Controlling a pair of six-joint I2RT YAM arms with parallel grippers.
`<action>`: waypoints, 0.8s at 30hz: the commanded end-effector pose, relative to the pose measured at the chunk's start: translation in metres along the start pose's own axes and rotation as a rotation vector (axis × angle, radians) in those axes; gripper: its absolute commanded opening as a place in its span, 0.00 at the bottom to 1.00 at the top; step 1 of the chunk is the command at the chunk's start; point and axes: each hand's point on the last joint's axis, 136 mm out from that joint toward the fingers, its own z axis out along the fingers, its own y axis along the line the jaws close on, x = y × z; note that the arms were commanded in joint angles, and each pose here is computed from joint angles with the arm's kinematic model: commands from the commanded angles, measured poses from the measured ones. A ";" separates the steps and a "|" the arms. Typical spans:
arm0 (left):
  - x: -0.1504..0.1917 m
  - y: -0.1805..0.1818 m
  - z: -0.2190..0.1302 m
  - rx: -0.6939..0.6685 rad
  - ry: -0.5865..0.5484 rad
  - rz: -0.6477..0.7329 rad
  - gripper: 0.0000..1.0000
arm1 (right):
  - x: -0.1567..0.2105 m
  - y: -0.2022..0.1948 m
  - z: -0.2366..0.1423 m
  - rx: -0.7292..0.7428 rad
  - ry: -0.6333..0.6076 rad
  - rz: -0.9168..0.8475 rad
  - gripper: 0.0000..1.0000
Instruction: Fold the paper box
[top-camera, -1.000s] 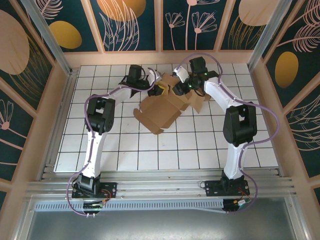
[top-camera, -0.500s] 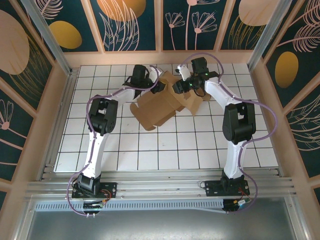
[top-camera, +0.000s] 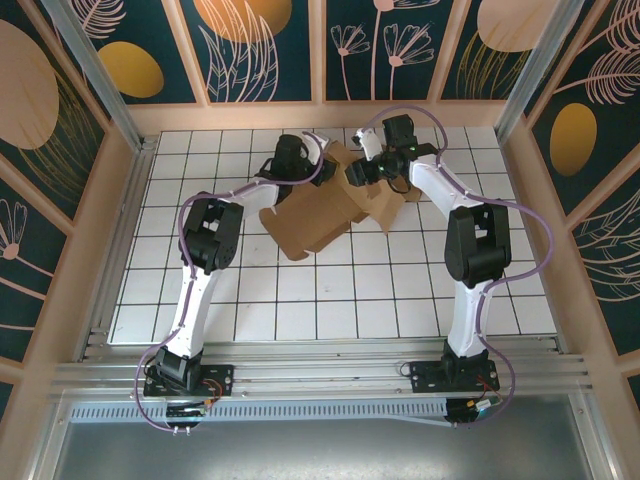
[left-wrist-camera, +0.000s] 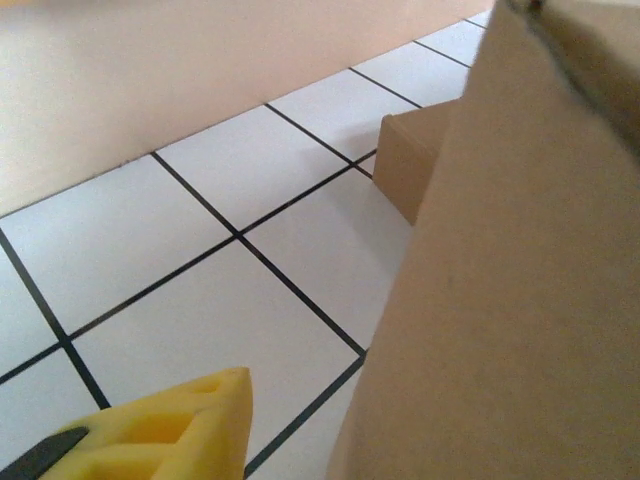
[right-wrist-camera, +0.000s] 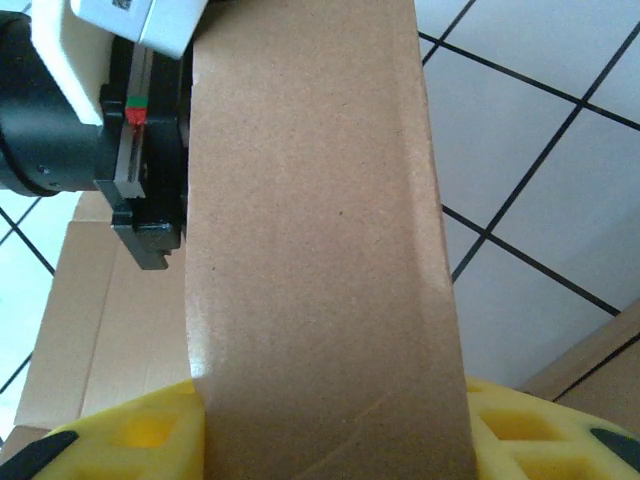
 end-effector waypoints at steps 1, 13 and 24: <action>-0.011 0.005 0.002 -0.008 -0.019 -0.046 0.41 | -0.016 0.038 0.001 -0.144 -0.056 -0.048 0.45; -0.003 0.031 -0.036 -0.238 -0.079 -0.136 0.00 | -0.045 0.046 -0.015 -0.162 -0.146 0.043 0.75; 0.005 0.024 -0.057 -0.372 -0.130 -0.168 0.26 | -0.074 0.012 -0.113 0.169 -0.385 0.579 0.82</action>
